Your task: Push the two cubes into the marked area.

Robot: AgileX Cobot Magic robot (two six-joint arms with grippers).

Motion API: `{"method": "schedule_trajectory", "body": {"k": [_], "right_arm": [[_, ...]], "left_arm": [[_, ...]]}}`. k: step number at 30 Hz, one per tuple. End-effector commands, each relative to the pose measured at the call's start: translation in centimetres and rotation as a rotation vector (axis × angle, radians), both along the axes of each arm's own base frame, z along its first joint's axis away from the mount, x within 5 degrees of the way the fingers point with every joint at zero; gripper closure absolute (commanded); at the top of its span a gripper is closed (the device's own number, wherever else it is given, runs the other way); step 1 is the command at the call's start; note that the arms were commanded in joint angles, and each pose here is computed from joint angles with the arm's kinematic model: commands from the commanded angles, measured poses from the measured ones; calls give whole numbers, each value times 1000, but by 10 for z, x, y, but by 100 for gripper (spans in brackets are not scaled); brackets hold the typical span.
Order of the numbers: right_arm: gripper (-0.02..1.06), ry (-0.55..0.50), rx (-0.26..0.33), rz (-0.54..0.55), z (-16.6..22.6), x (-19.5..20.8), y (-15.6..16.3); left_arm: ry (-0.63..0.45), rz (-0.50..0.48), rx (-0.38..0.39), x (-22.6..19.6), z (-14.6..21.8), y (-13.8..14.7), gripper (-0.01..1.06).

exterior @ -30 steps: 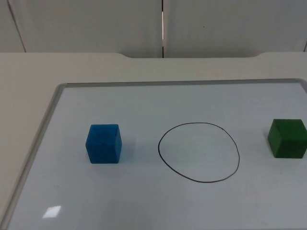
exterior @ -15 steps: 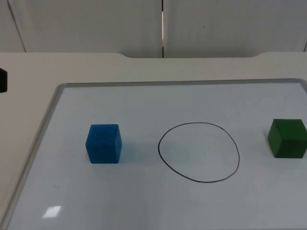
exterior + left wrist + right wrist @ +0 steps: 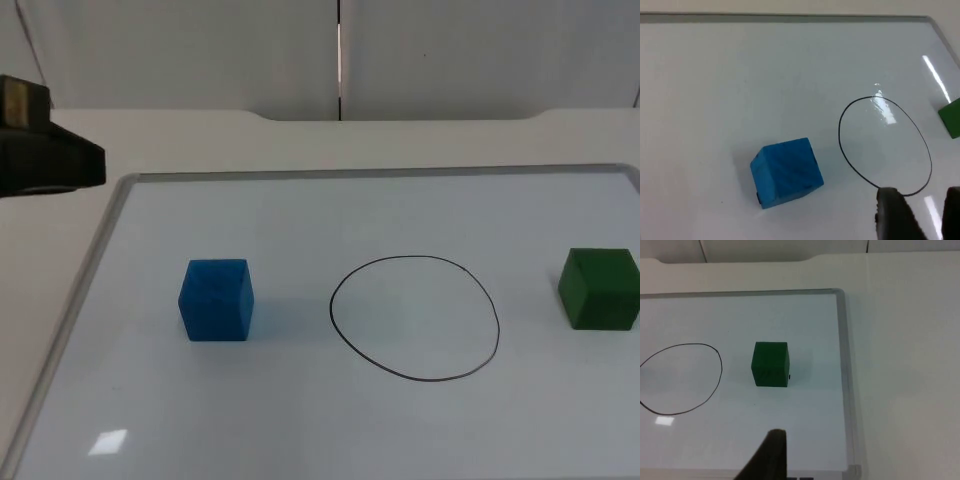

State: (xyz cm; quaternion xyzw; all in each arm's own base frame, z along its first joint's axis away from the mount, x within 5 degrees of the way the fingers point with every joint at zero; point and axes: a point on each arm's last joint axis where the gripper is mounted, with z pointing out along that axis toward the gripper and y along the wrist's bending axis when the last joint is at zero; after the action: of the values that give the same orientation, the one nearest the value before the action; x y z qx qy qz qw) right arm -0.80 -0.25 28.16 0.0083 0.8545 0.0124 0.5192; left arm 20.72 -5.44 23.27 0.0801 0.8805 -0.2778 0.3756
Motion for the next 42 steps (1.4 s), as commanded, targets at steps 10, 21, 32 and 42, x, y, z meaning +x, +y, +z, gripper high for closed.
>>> {"method": "schedule_trajectory", "body": {"k": [10,21,32,42], "right_arm": [[0,-5,0,7,-1,1,0],[0,-5,0,7,-1,1,0],[0,-5,0,7,-1,1,0],[0,-5,0,7,-1,1,0]], "left_arm": [[61,102,131,28,-37,-16,79],[112,100,158,68,-53,-24,105],[202,203,299,87,-96,-13,105],[326,178,328,90,-136,-15,105]]}}
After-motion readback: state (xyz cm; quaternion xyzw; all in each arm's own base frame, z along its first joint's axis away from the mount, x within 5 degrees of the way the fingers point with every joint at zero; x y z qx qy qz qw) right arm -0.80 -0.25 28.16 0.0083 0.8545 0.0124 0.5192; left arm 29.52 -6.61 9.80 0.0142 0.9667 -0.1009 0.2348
